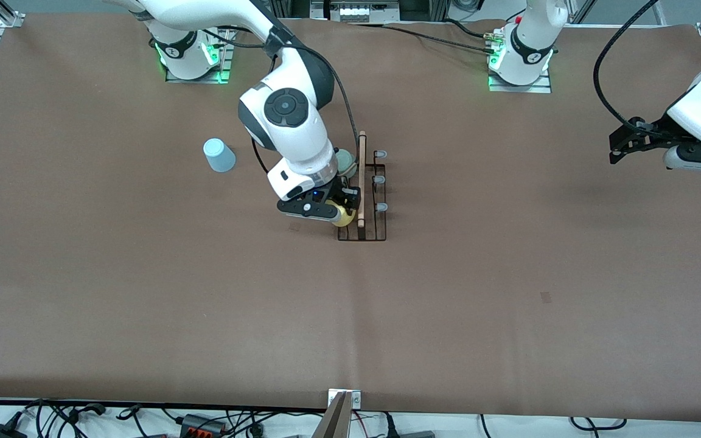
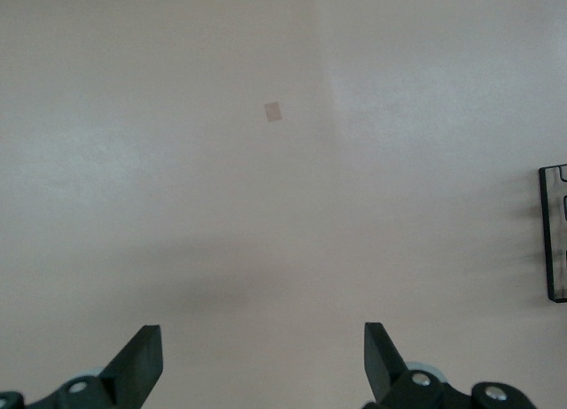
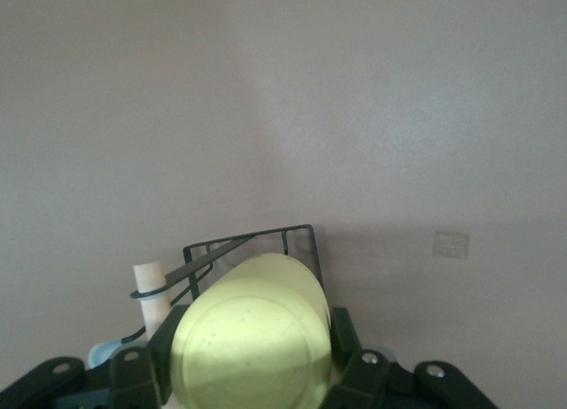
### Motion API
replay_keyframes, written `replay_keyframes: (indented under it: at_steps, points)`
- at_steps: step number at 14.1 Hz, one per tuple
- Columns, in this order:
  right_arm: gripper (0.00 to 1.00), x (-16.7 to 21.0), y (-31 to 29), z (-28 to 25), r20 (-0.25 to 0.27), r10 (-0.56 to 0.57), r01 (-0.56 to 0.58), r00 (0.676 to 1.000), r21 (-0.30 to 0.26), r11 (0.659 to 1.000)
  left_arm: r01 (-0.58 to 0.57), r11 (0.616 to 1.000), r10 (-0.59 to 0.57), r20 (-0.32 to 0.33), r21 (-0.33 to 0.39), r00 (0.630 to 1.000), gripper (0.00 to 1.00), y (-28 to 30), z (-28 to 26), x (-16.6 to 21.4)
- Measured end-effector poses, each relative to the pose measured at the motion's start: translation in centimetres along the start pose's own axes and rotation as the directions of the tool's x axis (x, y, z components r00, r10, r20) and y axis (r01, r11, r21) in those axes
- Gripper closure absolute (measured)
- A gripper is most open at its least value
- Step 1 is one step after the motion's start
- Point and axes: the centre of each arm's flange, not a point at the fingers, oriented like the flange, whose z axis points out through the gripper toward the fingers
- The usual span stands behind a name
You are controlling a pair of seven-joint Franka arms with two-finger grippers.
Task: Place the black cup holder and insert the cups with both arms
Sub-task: 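Carry the yellow cup with the right gripper over the rack peg, then lower the yellow cup onto the peg and open the right gripper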
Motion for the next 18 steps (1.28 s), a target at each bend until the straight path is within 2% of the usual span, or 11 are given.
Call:
replay_keyframes:
  at_steps: [2, 3, 6, 8, 10, 12, 14, 16, 18]
  points:
    - [0.31, -0.3, -0.1, 0.8, 0.004, -0.008, 0.008, 1.000, -0.010, 1.000, 0.000, 1.000, 0.000, 0.000, 0.000, 1.000, 0.00, 0.0, 0.0, 0.0]
    - [0.27, -0.4, -0.1, 1.0, 0.006, -0.009, 0.009, 1.000, -0.012, 1.000, 0.000, 1.000, 0.000, 0.000, 0.000, 1.000, 0.00, 0.0, 0.0, 0.0]
    - [0.00, 0.3, 0.3, 0.9, -0.010, -0.007, 0.007, 1.000, -0.021, 1.000, 0.000, 1.000, 0.000, 0.000, 0.000, 1.000, 0.00, 0.0, 0.0, 0.0]
    - [0.00, 1.4, 0.9, 0.2, -0.025, 0.003, -0.004, 1.000, -0.030, 1.000, 0.000, 1.000, 0.000, 0.000, 0.000, 1.000, 0.00, 0.0, 0.0, 0.0]
    - [0.00, 3.2, 2.5, -2.2, -0.023, 0.002, -0.004, 1.000, -0.080, 0.997, 0.000, 1.000, 0.000, 0.000, 0.000, 1.000, 0.00, 0.0, 0.0, 0.0]
    - [0.00, 6.5, 6.8, -7.0, 0.004, -0.054, 0.054, 0.999, -0.149, 0.987, 0.000, 1.000, 0.000, 0.000, 0.000, 1.000, 0.00, 0.0, 0.0, 0.0]
    - [0.00, 10.8, 13.8, -13.4, 0.040, -0.122, 0.127, 0.992, -0.199, 0.972, 0.000, 1.000, 0.000, 0.000, 0.000, 1.000, 0.00, 0.0, 0.0, 0.0]
    - [0.00, 13.8, 21.7, -19.3, 0.092, -0.186, 0.202, 0.978, -0.230, 0.952, 0.000, 1.000, 0.000, 0.001, 0.000, 1.000, 0.00, 0.0, 0.0, 0.0]
    - [0.00, 15.2, 28.0, -23.4, 0.126, -0.191, 0.216, 0.973, -0.232, 0.948, 0.000, 1.000, 0.000, 0.001, 0.000, 1.000, 0.00, 0.0, 0.0, 0.0]
